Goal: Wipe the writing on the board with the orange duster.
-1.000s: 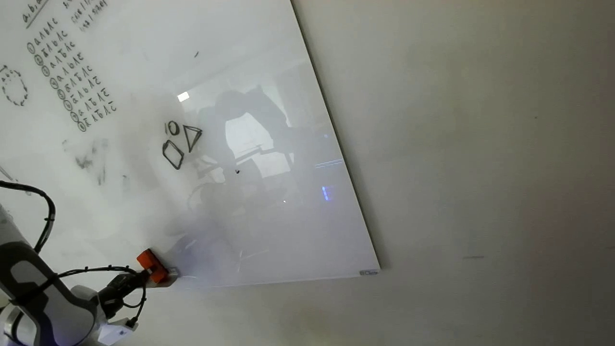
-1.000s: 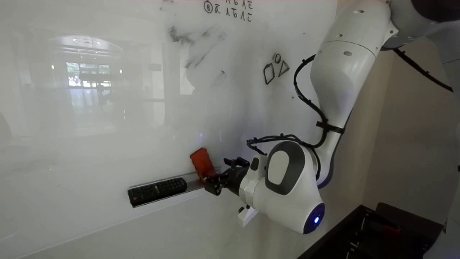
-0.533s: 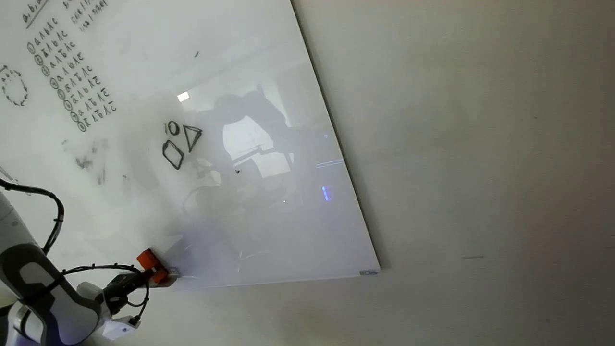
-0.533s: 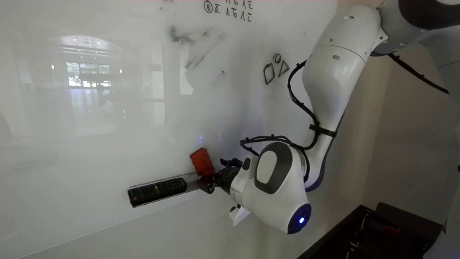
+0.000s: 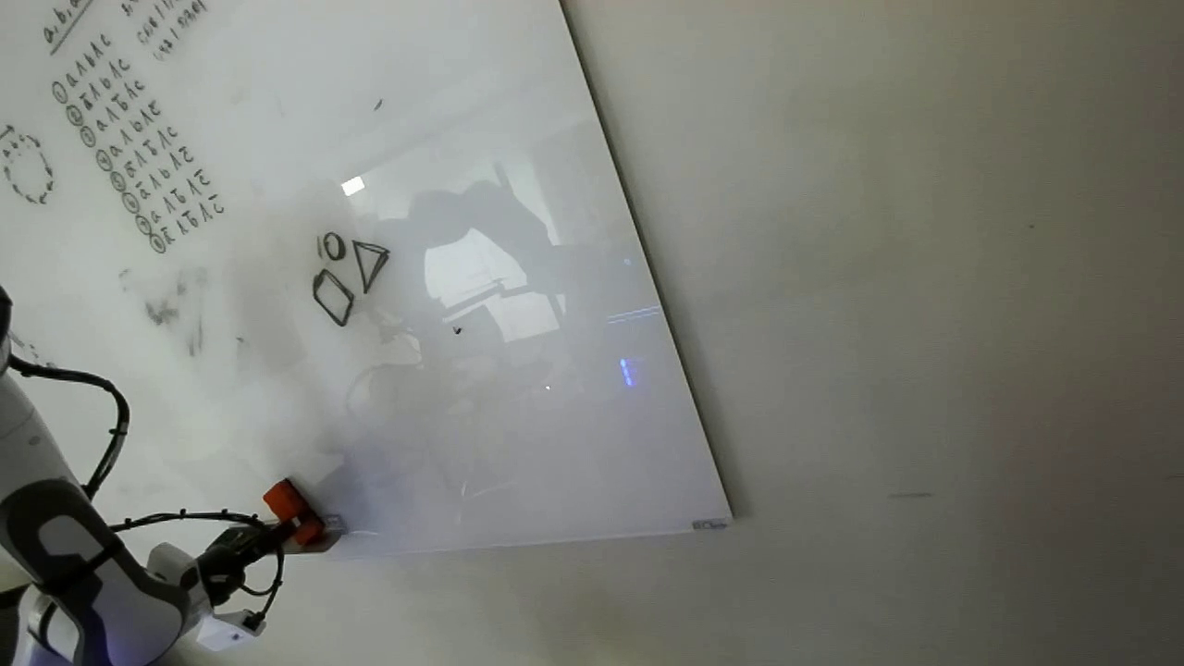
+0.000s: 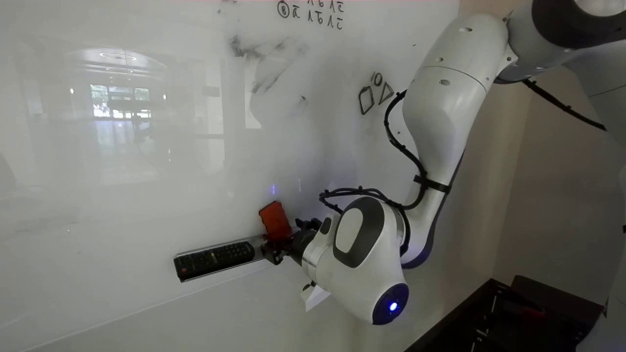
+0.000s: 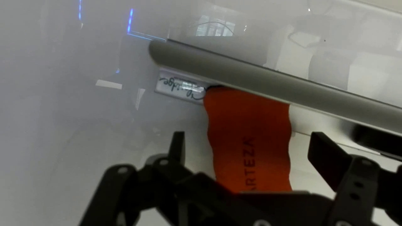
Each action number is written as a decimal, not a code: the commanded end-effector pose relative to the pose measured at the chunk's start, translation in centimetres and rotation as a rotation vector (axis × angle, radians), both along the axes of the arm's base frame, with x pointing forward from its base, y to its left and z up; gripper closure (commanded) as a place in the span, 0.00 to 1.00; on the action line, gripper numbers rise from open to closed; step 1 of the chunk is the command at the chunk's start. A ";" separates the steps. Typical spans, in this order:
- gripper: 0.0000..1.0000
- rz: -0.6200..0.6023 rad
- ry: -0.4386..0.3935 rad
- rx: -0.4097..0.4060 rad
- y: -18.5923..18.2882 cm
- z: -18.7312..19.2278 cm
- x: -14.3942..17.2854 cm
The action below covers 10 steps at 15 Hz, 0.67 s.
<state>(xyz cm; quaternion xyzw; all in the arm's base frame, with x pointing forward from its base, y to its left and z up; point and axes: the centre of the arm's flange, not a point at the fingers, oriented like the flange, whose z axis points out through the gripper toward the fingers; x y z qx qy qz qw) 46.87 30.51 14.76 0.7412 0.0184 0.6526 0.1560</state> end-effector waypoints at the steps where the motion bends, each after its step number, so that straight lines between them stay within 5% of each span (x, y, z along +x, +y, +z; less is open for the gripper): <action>1: 0.00 -0.025 -0.025 -0.014 1.0 -0.1 0.3; 10: 0.00 -0.029 -0.006 -0.051 0.9 0.5 -0.1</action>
